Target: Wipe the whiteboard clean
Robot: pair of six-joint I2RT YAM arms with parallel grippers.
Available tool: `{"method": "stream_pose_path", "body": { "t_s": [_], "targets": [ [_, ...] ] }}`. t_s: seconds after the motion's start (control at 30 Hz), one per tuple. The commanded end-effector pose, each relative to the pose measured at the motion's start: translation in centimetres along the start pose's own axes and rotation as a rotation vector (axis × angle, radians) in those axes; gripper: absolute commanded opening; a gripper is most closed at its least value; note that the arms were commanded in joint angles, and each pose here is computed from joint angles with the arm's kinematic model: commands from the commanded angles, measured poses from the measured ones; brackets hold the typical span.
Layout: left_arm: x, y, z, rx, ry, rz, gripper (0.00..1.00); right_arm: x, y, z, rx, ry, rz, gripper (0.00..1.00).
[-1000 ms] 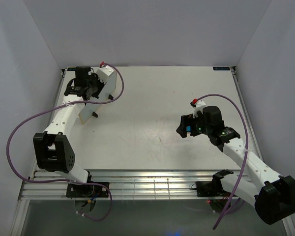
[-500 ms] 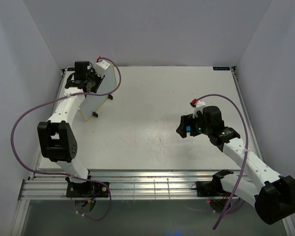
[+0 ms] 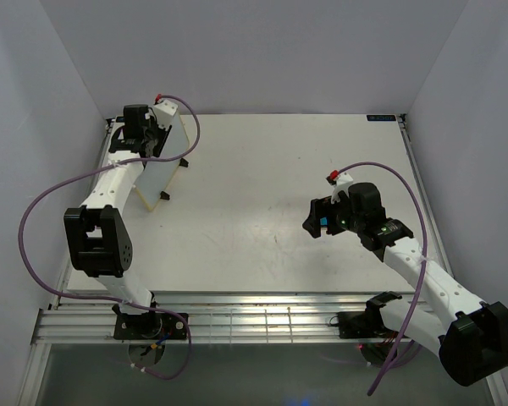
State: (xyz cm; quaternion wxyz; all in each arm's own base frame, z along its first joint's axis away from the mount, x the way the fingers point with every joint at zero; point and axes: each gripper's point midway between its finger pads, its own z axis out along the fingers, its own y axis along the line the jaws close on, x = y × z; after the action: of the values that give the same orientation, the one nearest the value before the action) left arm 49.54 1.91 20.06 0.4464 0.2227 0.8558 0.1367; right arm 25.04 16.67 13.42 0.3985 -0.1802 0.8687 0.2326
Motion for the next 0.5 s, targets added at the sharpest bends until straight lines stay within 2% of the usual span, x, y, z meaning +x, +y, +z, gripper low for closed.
{"method": "stream_pose_path", "body": {
  "t_s": [0.0,0.47],
  "targets": [
    [2.5,1.43,-0.33,-0.068,0.082,0.004,0.47,-1.5,0.77,-0.14,-0.035,-0.062,-0.038,0.9],
    [3.0,1.67,0.53,-0.09,0.12,-0.016,0.63,-1.57,1.11,-0.29,-0.052,-0.072,-0.042,0.9]
  ]
}}
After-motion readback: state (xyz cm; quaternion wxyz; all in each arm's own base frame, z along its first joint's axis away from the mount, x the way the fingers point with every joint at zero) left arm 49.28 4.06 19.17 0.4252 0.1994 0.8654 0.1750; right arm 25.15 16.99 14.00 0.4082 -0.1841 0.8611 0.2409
